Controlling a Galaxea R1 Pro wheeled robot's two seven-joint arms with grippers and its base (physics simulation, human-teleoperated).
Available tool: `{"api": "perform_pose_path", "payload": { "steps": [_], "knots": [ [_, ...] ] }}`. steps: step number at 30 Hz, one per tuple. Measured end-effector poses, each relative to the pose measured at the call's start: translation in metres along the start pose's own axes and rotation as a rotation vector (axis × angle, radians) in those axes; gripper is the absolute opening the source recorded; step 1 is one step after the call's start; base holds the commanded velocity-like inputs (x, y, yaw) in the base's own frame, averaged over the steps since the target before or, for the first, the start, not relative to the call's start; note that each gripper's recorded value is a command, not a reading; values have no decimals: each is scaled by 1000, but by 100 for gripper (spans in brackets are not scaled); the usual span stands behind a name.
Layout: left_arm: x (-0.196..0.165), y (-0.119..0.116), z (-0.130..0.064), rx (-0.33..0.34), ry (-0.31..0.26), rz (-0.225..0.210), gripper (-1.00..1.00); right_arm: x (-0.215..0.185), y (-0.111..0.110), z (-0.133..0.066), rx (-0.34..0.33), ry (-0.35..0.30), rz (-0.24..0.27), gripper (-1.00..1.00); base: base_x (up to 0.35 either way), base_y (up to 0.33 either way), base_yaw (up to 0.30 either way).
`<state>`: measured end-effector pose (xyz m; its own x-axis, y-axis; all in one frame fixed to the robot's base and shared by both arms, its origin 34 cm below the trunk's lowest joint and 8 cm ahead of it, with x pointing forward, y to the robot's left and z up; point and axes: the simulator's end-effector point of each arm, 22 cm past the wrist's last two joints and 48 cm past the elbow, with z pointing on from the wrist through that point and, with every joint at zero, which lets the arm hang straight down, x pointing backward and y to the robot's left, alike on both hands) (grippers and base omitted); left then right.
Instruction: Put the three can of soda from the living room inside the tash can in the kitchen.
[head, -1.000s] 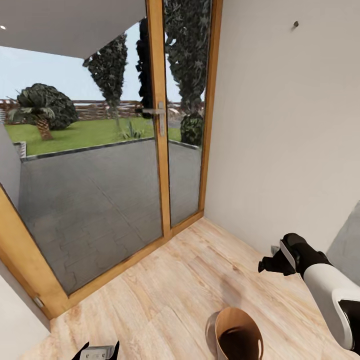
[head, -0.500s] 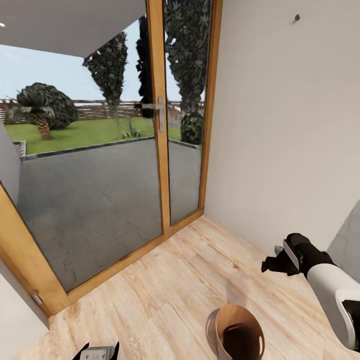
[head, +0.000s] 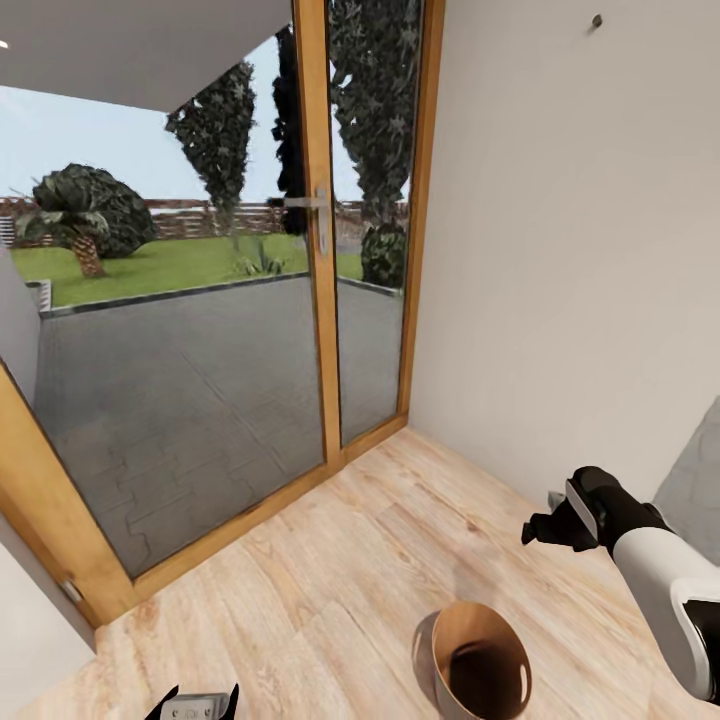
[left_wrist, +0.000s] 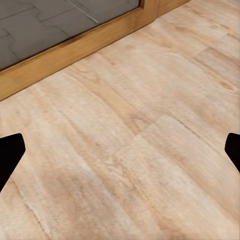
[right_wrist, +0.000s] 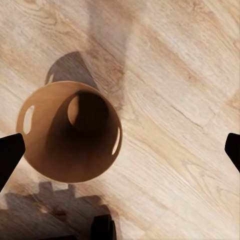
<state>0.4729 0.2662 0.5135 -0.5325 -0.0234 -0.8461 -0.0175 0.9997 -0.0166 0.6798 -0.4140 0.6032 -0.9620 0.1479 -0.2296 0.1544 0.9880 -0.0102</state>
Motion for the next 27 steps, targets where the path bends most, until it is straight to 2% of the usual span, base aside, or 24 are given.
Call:
{"api": "perform_pose_path", "payload": {
  "steps": [27],
  "knots": [
    [52,5,21,-11,-4,-5,100,23,1,53,-1,0,-2,100,0,0,0]
  ]
}}
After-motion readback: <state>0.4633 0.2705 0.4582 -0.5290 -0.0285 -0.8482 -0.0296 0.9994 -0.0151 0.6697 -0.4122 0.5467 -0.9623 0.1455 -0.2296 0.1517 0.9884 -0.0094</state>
